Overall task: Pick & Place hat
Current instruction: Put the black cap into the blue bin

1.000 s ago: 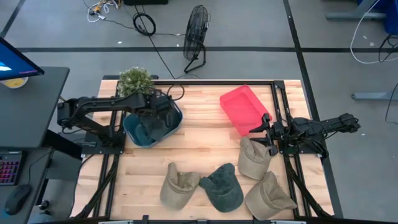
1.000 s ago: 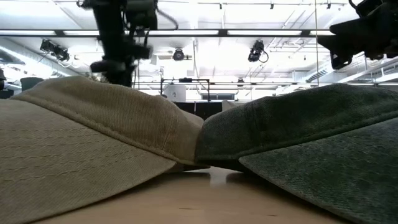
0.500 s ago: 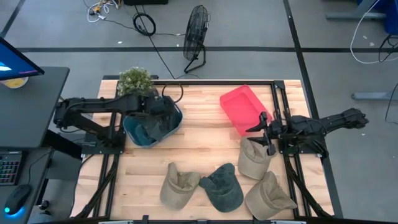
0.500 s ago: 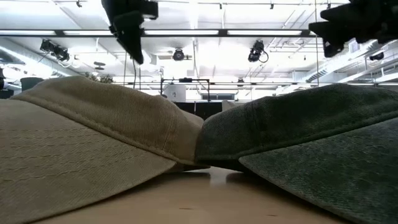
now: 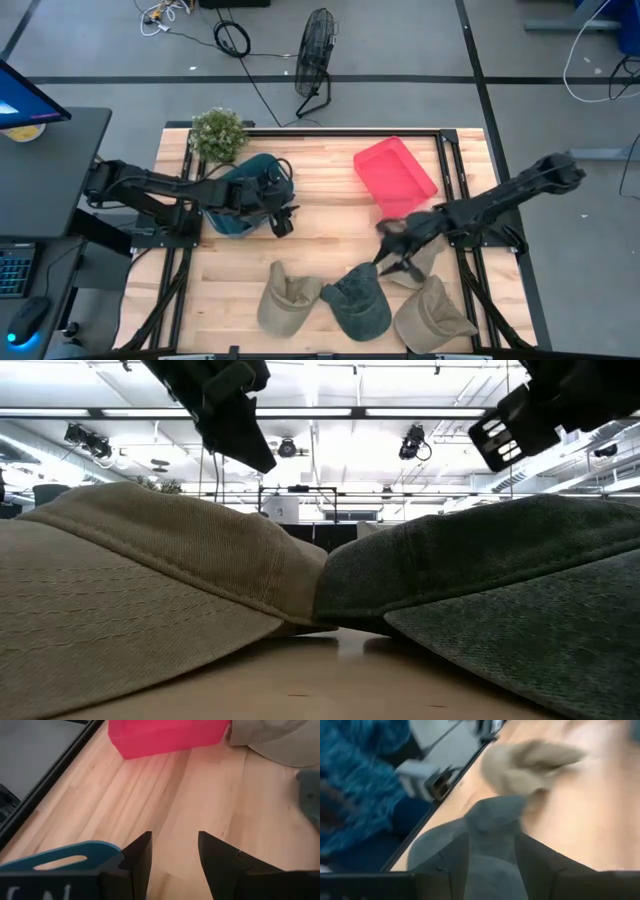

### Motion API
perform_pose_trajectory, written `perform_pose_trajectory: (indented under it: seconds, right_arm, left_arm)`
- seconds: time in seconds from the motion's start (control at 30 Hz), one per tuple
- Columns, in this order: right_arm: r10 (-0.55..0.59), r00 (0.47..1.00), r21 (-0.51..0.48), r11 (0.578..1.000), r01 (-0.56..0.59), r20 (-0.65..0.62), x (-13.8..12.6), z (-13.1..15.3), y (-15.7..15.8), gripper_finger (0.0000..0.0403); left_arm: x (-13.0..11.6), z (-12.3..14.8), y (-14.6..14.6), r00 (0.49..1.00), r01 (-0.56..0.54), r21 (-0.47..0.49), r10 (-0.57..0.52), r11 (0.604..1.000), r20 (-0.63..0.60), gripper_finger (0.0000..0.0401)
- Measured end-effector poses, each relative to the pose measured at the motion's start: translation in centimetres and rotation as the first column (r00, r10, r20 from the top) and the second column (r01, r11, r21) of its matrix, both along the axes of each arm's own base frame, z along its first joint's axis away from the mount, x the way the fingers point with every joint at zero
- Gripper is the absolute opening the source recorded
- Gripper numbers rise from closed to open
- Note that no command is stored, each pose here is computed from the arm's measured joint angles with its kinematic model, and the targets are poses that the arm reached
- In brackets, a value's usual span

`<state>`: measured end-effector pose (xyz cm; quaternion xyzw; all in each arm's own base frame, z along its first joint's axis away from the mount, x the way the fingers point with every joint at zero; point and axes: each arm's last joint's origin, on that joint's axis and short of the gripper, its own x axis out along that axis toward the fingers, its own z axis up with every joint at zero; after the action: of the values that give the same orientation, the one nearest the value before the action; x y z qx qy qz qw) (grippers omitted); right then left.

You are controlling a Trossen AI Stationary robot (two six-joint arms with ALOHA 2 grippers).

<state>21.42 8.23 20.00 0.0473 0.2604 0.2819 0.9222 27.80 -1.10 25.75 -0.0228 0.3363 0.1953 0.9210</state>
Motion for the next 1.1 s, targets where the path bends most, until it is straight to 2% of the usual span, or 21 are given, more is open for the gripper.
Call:
perform_pose_trajectory:
  seconds: [0.2,0.4,0.6,0.7,0.87,1.0,1.1]
  right_arm:
    - [0.147,0.982,-0.067,0.986,-0.155,-0.119,2.8,-1.9,3.4,0.0159]
    - [0.156,0.955,-0.089,0.979,-0.183,-0.254,4.3,-5.2,5.0,0.0159]
    - [0.163,0.931,-0.111,0.971,-0.209,-0.327,4.6,-7.4,5.3,0.0145]
    - [0.185,0.93,-0.134,0.962,-0.238,-0.318,4.5,-7.4,5.3,0.0106]
    - [0.211,0.934,-0.174,0.948,-0.268,-0.29,4.2,-6.6,5.0,0.0016]
    - [0.18,0.947,-0.245,0.937,-0.247,-0.267,3.8,-5.1,4.4,0.0019]
    - [0.171,0.953,-0.356,0.899,-0.254,-0.248,3.6,-3.2,4.0,0.0012]
  left_arm:
    - [0.0,0.0,-0.1,1.0,-0.024,-0.028,0.024,0.999,0.02,0.0163]
    - [0.3,0.3,-0.1,0.993,-0.07,-0.092,0.078,0.993,0.084,0.0163]
    - [0.4,0.5,-0.1,0.99,-0.072,-0.102,0.083,0.992,0.11,0.0163]
    - [0.4,0.5,-0.1,0.99,-0.072,-0.102,0.083,0.992,0.112,0.0163]
    - [0.4,0.5,-0.1,0.99,-0.071,-0.102,0.082,0.992,0.112,0.0163]
    - [0.4,0.5,-0.1,0.99,-0.071,-0.102,0.083,0.992,0.113,0.0163]
    - [0.5,0.5,-0.1,0.988,-0.076,-0.117,0.09,0.99,0.122,0.0163]
